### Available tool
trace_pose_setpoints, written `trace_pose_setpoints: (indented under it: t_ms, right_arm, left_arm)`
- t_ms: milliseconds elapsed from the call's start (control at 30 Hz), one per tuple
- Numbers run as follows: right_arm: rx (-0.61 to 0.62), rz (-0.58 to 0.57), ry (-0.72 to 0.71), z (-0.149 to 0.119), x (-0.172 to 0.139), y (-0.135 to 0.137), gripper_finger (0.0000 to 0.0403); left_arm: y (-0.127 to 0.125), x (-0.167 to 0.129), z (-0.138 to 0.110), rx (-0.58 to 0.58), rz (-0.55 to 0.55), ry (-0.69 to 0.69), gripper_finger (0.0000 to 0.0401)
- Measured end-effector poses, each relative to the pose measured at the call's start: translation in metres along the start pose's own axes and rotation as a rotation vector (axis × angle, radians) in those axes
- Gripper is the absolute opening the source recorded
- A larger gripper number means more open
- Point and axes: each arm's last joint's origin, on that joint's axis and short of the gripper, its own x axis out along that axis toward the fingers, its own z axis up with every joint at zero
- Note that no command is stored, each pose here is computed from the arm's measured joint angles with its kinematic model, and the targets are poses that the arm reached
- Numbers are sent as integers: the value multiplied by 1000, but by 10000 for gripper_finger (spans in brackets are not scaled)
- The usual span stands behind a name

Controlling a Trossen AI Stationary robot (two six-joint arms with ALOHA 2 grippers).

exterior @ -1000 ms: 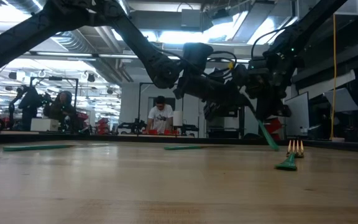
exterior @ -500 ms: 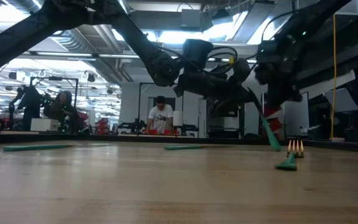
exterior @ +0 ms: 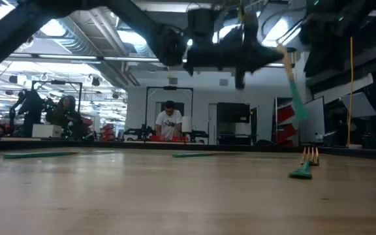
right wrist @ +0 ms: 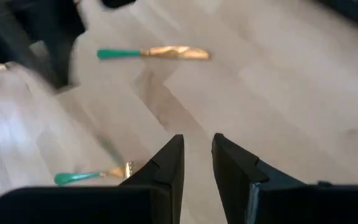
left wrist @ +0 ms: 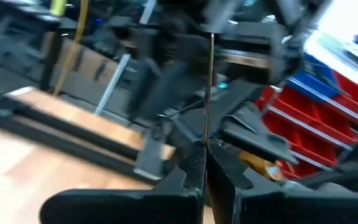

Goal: Sort silverware
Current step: Put the top right table knife into the utensil organizer

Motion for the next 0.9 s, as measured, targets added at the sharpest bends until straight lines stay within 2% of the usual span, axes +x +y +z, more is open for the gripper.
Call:
trace_pose_setpoints:
  t_ms: [167, 300, 667, 900]
  right_arm:
    - [-46, -8, -117, -14, -25, 9, 83]
    - [-73, -5, -183, -24, -38, 14, 83]
    - [-100, 0, -249, -34, -51, 19, 83]
    - [-99, 0, -246, -33, -50, 19, 83]
  left_arm:
    - [-40, 1, 10, 39, -99, -19, 0]
    - [-73, 6, 3, 50, -180, -56, 0]
    - [-153, 12, -33, 191, -85, -142, 0]
    - [-180, 9, -41, 172, -101, -188, 0]
